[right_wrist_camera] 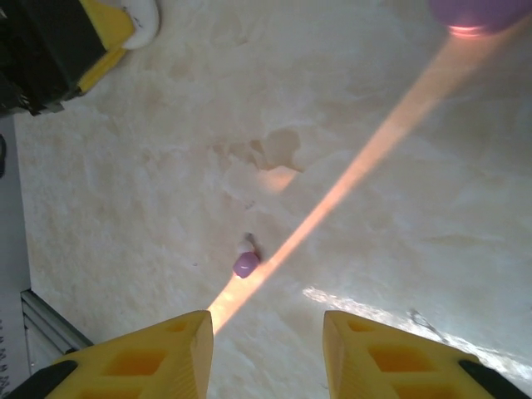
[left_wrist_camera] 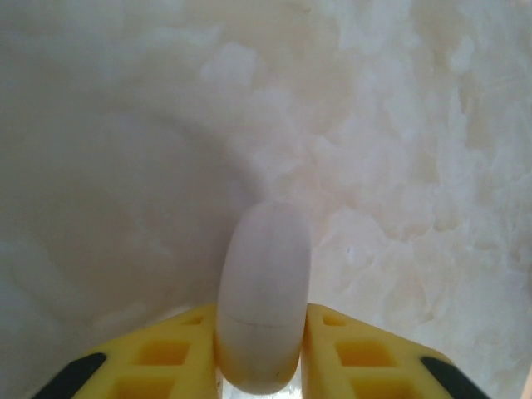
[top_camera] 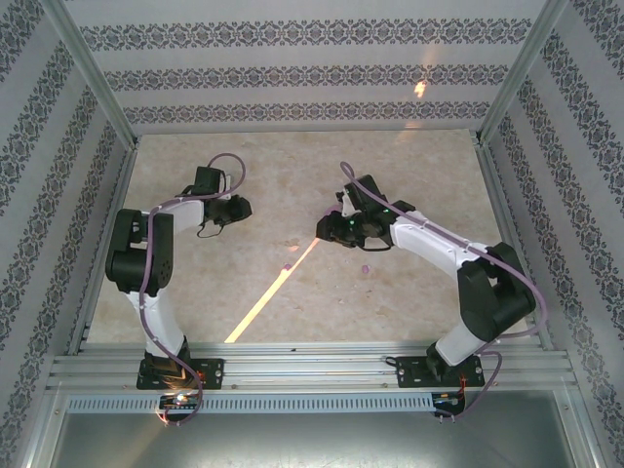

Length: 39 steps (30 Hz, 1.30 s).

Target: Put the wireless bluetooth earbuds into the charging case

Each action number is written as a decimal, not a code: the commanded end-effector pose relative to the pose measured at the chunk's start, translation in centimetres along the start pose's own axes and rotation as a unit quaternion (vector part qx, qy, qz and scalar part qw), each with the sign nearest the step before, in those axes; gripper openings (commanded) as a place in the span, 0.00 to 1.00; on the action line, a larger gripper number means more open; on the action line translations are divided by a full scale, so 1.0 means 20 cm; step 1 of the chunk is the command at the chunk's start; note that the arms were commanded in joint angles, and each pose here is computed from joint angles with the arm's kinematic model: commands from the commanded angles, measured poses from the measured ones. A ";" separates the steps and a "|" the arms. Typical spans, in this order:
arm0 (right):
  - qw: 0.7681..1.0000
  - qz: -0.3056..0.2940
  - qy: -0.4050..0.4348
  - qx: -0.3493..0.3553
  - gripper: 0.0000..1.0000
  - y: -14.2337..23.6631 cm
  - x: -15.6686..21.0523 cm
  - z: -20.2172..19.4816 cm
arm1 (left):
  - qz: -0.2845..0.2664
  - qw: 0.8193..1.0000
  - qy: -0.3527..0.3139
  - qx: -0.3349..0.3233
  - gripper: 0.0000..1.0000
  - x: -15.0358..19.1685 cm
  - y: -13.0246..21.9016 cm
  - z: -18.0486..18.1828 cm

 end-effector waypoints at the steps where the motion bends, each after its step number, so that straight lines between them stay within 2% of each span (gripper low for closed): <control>1: 0.999 0.008 0.020 -0.025 0.41 -0.01 0.00 0.10 | 0.031 0.999 -0.011 -0.022 0.38 0.09 0.04 0.02; 7: 0.999 -0.001 0.030 -0.027 0.43 0.02 0.03 0.13 | 0.019 0.997 -0.060 -0.052 0.57 0.03 0.18 0.00; 13: 0.999 -0.025 0.034 -0.024 0.44 0.11 0.08 0.08 | 0.007 0.993 -0.089 -0.073 0.60 -0.03 0.32 -0.03; 18: 0.998 -0.049 0.031 -0.015 0.47 0.21 0.12 -0.01 | -0.023 0.991 -0.125 -0.044 0.60 -0.06 0.37 -0.17; 22: 0.997 -0.071 0.022 -0.005 0.49 0.31 0.15 -0.11 | -0.046 0.979 -0.196 0.026 0.61 -0.05 0.30 -0.43; 26: 0.994 -0.106 0.005 0.006 0.52 0.44 0.19 -0.23 | -0.052 0.950 -0.301 0.071 0.64 0.00 0.19 -0.73; 29: 0.990 -0.136 -0.020 0.017 0.54 0.53 0.22 -0.34 | -0.044 0.933 -0.344 0.099 0.65 0.03 0.10 -0.89; 34: 0.982 -0.177 -0.069 0.003 0.56 0.65 0.26 -0.50 | -0.017 0.914 -0.387 0.118 0.66 0.06 -0.05 -1.05; 39: 0.975 -0.195 -0.102 -0.009 0.56 0.73 0.29 -0.60 | 0.035 0.900 -0.416 0.126 0.68 0.08 -0.20 -1.14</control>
Point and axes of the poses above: each hand's point on the last joint's axis, 136 mm out from that joint toward the fingers, its own y axis back along the fingers, its own z axis along the line the jaws close on, x = y × z, the point moved 5 cm from there along y, back along the fingers, and after that the axes turned 15 degrees about -y, right-handed, at the moved point
